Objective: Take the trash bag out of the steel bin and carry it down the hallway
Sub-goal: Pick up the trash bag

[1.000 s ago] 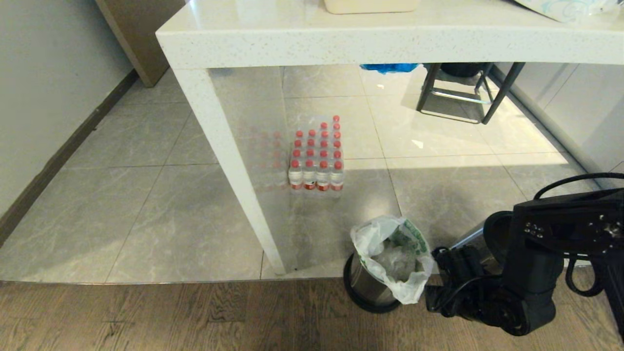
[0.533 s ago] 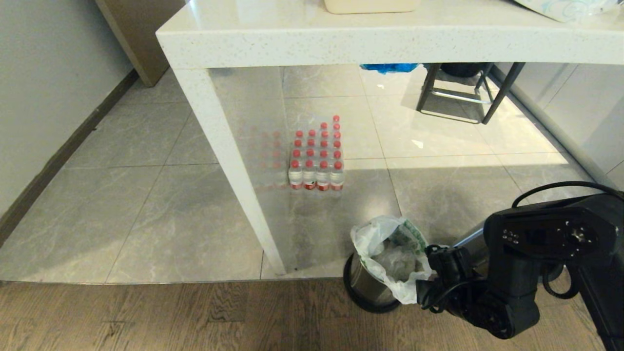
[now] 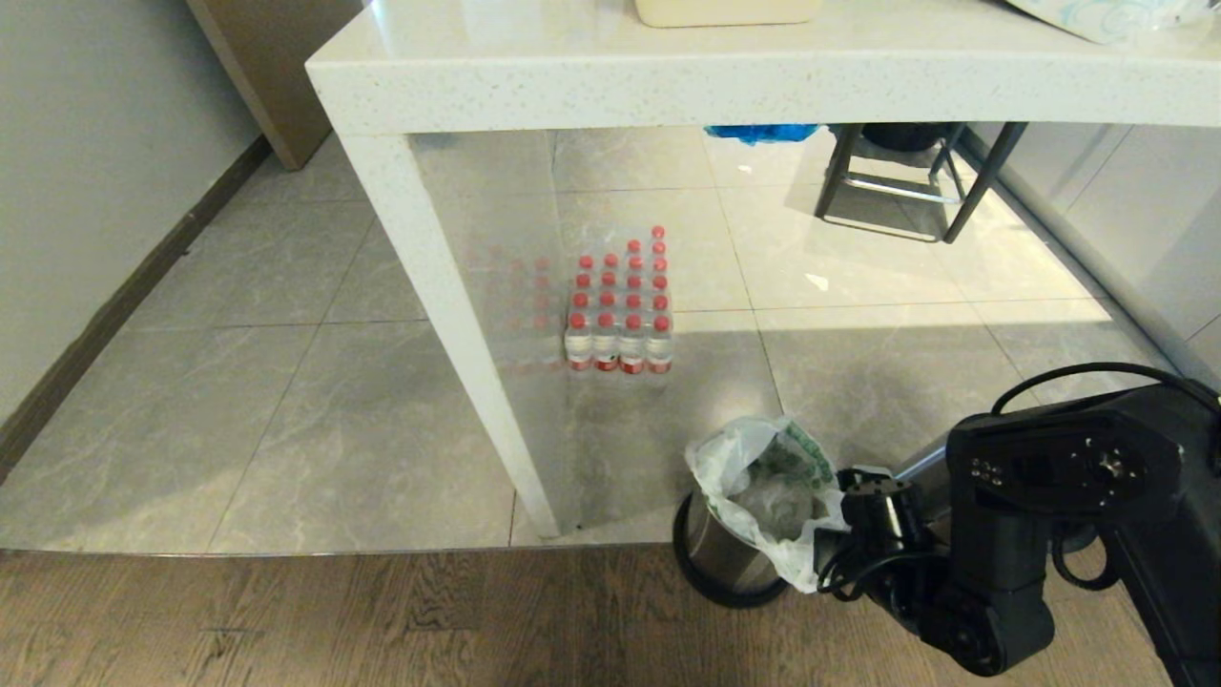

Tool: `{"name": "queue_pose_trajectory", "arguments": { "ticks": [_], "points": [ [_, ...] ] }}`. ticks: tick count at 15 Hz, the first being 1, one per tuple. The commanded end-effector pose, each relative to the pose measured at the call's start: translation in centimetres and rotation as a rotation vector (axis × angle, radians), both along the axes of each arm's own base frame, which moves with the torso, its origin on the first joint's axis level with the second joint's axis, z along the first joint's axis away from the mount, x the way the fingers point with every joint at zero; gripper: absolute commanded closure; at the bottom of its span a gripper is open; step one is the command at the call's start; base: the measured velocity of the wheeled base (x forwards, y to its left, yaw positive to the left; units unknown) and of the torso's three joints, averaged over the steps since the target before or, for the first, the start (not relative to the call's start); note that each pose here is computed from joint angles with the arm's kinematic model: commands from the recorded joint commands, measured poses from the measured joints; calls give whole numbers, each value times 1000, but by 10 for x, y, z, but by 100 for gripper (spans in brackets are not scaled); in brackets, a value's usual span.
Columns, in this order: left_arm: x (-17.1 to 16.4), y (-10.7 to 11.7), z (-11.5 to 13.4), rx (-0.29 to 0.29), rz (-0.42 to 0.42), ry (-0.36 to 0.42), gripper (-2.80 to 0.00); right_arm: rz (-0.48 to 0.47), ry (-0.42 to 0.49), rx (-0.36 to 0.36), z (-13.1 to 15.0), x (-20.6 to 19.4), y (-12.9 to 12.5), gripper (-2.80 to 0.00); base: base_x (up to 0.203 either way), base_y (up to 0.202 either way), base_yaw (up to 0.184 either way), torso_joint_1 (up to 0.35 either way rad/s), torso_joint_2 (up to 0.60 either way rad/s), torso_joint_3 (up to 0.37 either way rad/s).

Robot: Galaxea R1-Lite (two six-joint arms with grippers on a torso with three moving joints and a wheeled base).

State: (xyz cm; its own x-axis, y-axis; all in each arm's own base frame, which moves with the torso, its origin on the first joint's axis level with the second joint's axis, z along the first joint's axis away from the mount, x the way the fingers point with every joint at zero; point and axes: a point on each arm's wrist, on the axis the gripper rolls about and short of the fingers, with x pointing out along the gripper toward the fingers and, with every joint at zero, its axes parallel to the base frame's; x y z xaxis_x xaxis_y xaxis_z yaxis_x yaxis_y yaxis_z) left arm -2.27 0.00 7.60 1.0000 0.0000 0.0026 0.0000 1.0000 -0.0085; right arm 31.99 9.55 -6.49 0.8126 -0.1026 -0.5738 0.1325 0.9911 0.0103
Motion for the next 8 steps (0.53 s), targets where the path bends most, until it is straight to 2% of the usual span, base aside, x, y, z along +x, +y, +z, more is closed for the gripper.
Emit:
{"name": "queue_pose_trajectory", "arguments": {
  "ticks": [1,6,8],
  "points": [
    [0,0,0,-1,0,-1,0,-1,-25,5,11,-4,-1,0,0,0,0,0,0,0],
    [0,0,0,-1,0,-1,0,-37,-110,5,26,-7,-1,0,0,0,0,0,0,0],
    [0,0,0,-1,0,-1,0,2,-27,-24,20,-24,-5,0,0,0,0,0,0,0]
  ]
}}
